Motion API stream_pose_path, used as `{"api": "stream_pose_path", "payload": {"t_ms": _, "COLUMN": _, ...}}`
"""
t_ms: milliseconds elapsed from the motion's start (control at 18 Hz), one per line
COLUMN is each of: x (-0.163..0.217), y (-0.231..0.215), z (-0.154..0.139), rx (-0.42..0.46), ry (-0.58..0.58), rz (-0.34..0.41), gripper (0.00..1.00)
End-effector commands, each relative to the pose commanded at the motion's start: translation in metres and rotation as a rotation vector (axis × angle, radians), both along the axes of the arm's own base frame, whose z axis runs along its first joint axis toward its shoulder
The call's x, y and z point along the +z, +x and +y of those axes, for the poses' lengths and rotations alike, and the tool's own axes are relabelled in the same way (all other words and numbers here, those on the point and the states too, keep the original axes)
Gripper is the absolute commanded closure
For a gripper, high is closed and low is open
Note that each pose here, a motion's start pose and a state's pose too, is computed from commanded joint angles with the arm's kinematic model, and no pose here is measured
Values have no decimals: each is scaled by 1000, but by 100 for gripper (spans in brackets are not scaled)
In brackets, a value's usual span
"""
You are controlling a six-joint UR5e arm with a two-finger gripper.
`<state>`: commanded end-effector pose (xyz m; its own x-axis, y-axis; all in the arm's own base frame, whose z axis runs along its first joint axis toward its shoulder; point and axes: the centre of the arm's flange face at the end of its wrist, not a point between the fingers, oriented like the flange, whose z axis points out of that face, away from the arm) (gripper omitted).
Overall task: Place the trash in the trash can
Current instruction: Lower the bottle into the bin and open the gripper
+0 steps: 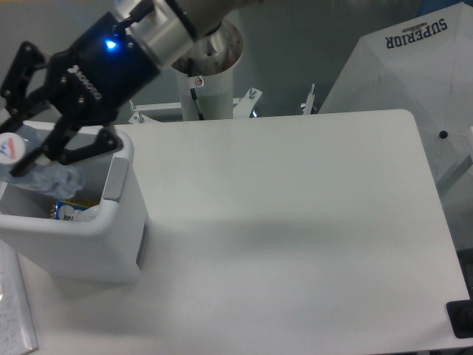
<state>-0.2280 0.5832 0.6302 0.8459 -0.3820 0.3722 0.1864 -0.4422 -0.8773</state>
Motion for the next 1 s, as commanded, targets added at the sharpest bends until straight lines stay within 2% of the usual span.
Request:
{"api": "stream_pose_path", "payload": {"t_ms": 111, "x": -10, "y": 4, "z": 1, "rx": -13, "ry": 1, "rz": 6, "gripper": 93}}
{"api": "stream_pose_path", "payload": {"t_ms": 333, "x": -35, "y": 17, "z": -7, "rx": -57, "ry": 28, "rz": 71, "gripper": 92}}
{"api": "stream_pose_path", "payload": {"t_ms": 667, "x": -57, "y": 26, "z": -7, "rx": -91, "ry": 32, "rz": 97, "gripper": 88}}
{"api": "stream_pose_path", "payload": {"t_ms": 833, "x": -75, "y": 30, "z": -8, "rx": -109, "ry": 27, "rz": 104, "gripper": 81}}
{"api": "stream_pose_path", "payload": {"t_ms": 944, "x": -81, "y": 35, "z": -11, "rx": -127, "ry": 39, "rz": 126, "gripper": 71}}
{"api": "stream_pose_path", "payload": {"t_ms": 1000, "x": -87, "y": 36, "z": -12, "rx": -135, "ry": 43, "rz": 137, "gripper": 55}}
